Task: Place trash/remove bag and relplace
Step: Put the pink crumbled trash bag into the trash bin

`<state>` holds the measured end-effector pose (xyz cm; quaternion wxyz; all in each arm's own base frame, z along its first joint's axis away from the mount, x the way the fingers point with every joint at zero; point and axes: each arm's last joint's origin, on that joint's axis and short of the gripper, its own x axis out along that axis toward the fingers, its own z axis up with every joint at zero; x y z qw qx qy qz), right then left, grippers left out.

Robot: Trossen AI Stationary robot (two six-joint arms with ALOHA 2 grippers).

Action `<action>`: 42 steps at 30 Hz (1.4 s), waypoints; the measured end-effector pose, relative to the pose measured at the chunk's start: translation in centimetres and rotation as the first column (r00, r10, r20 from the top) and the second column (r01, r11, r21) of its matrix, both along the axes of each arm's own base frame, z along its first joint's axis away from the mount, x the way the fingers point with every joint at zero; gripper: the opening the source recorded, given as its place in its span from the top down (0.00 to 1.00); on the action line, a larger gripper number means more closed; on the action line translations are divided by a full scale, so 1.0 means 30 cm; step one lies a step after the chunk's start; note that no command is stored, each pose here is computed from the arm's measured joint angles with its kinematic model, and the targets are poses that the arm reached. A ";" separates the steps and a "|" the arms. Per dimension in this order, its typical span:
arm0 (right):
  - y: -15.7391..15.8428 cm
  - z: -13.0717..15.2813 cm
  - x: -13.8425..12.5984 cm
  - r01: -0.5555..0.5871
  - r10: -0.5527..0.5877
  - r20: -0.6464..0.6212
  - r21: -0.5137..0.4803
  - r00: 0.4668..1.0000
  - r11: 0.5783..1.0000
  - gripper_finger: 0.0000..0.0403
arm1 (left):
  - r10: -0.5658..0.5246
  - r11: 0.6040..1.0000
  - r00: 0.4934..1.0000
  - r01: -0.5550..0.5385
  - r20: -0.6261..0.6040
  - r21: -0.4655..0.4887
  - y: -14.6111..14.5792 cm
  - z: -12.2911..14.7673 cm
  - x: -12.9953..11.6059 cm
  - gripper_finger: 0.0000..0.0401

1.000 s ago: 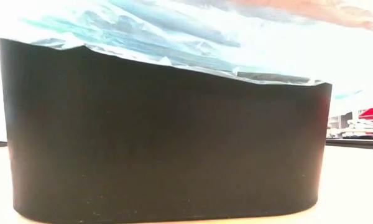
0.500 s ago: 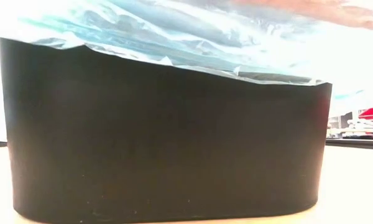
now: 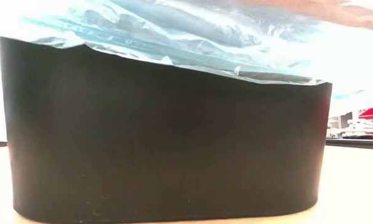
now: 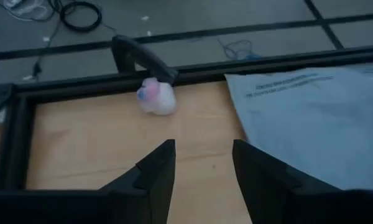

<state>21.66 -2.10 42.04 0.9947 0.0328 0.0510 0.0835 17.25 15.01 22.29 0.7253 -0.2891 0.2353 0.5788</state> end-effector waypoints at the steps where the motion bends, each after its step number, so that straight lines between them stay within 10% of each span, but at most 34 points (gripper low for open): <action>1: -0.014 -0.002 0.004 0.011 -0.011 -0.003 0.013 1.000 1.000 0.46 | -0.006 1.000 1.000 0.006 0.015 -0.011 0.028 -0.013 0.003 0.54; 13: -0.158 -0.013 0.015 0.113 -0.113 -0.009 0.121 0.994 0.986 0.46 | 0.032 0.988 0.999 -0.029 0.022 -0.152 0.205 -0.213 0.025 0.23; 28: -0.223 -0.010 0.003 0.175 -0.178 0.008 0.151 0.984 0.973 0.46 | 0.107 0.992 0.990 -0.112 -0.095 -0.055 0.301 -0.213 0.016 0.23; 42: -0.297 0.028 -0.031 0.248 -0.263 0.124 0.128 0.957 0.960 0.46 | 0.053 0.972 0.992 -0.078 -0.117 -0.221 0.334 -0.327 -0.008 0.24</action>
